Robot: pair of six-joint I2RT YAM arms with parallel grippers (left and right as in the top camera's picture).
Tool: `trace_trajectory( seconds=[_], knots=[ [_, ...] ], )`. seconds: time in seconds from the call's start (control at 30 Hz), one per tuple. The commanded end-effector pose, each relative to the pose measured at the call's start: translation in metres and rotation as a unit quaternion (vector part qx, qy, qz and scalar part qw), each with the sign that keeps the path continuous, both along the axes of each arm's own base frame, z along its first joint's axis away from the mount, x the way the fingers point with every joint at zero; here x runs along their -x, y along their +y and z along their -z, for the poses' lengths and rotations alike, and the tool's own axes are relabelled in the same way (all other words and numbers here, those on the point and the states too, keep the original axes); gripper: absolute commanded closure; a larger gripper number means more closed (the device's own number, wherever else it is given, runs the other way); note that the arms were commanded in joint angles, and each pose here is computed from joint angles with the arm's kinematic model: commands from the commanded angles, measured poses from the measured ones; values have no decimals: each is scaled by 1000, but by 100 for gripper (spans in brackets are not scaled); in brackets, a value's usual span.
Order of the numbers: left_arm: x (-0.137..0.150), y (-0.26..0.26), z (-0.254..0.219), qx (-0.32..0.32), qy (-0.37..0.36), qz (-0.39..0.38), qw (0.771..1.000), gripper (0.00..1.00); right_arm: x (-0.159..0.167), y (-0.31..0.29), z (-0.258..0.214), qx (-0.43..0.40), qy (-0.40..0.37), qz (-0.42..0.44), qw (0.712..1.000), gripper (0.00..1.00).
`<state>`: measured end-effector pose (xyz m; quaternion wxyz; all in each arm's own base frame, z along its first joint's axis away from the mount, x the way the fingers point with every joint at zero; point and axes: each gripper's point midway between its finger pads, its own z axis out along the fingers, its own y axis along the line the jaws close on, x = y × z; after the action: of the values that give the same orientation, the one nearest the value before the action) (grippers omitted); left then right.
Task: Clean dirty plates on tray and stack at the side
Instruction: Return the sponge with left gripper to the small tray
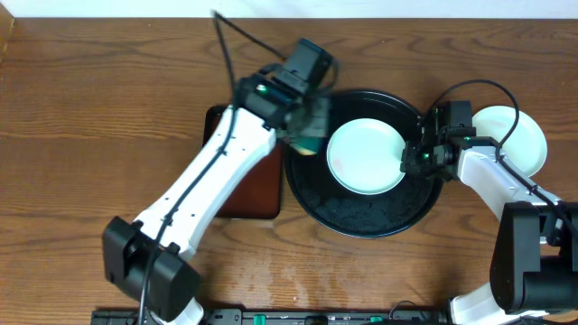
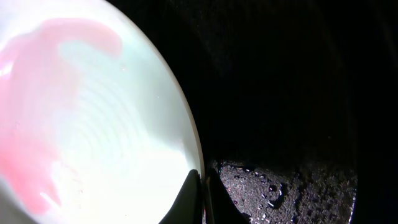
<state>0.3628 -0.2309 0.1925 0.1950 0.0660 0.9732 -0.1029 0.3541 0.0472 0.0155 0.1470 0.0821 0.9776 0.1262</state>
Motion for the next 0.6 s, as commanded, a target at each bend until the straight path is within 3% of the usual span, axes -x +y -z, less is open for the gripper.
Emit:
trace_trajectory(
  seconds=[0.0, 0.27, 0.57],
  knots=[
    [-16, 77, 26, -154, -7, -81, 985, 92, -1, 7, -7, -7, -11, -15, 1000, 99],
    [-13, 145, 98, -166, 64, -198, 964, 92, -1, 7, -7, -7, -11, -15, 1000, 99],
    [-14, 152, 145, -115, 81, -214, 967, 92, -2, 7, -7, -7, -13, -15, 1000, 99]
  ],
)
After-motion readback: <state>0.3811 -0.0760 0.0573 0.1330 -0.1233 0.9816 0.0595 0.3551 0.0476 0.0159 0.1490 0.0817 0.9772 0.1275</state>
